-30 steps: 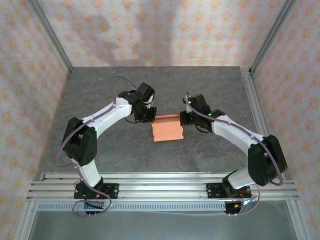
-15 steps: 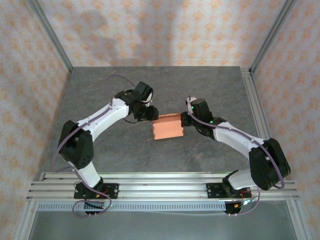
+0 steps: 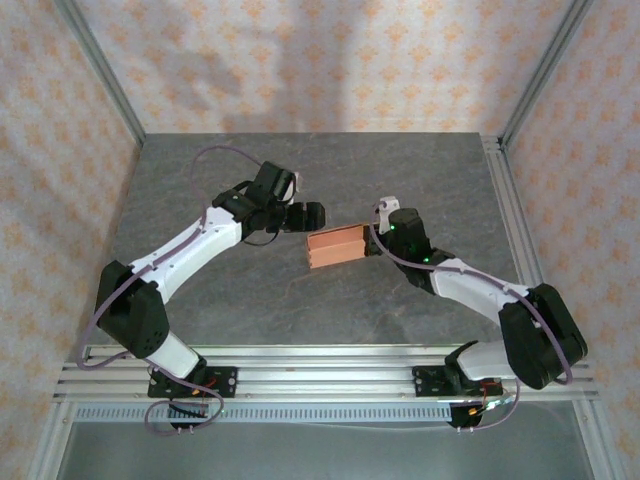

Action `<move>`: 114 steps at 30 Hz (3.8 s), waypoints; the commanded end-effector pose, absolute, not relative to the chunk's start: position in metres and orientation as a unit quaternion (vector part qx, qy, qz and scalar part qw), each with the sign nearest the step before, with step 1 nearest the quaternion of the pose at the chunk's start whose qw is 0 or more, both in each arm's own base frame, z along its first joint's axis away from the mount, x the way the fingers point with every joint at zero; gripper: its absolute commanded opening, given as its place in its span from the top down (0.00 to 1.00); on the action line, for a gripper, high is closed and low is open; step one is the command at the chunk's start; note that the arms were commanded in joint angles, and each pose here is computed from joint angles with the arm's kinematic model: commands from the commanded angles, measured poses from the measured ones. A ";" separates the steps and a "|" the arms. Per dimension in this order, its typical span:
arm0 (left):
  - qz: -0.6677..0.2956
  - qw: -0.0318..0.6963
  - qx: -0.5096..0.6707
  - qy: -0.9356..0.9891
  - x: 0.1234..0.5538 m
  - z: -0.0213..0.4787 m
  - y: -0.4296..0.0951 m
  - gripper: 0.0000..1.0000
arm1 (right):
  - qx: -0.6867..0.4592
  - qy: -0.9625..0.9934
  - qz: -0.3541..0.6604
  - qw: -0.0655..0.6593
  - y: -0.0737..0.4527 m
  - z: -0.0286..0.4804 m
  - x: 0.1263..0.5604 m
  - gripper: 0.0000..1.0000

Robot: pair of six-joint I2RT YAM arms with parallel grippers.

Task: Fold the paper box

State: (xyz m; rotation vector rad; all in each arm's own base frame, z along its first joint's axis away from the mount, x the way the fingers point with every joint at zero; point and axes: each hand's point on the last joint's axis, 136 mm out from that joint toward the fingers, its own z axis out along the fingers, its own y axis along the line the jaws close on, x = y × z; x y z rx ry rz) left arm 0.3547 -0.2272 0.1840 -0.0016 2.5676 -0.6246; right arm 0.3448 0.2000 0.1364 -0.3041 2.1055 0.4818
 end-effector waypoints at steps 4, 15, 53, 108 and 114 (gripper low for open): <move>-0.217 0.267 -0.030 0.939 0.367 0.183 -0.219 0.13 | -0.130 0.814 0.192 0.533 0.199 0.157 0.354 1.00; -0.214 0.216 -0.064 0.950 0.365 0.151 -0.222 0.30 | -0.145 0.824 0.180 0.517 0.199 0.139 0.352 1.00; -0.184 0.147 -0.073 0.969 0.351 0.087 -0.217 0.61 | -0.134 0.809 0.224 0.526 0.213 0.155 0.358 0.44; -0.176 0.086 -0.083 0.977 0.315 0.039 -0.207 0.69 | -0.022 0.903 0.193 0.383 0.197 0.054 0.376 0.59; -0.153 0.048 -0.089 0.983 0.290 -0.002 -0.195 0.77 | 0.003 0.908 0.210 0.364 0.196 0.038 0.370 0.62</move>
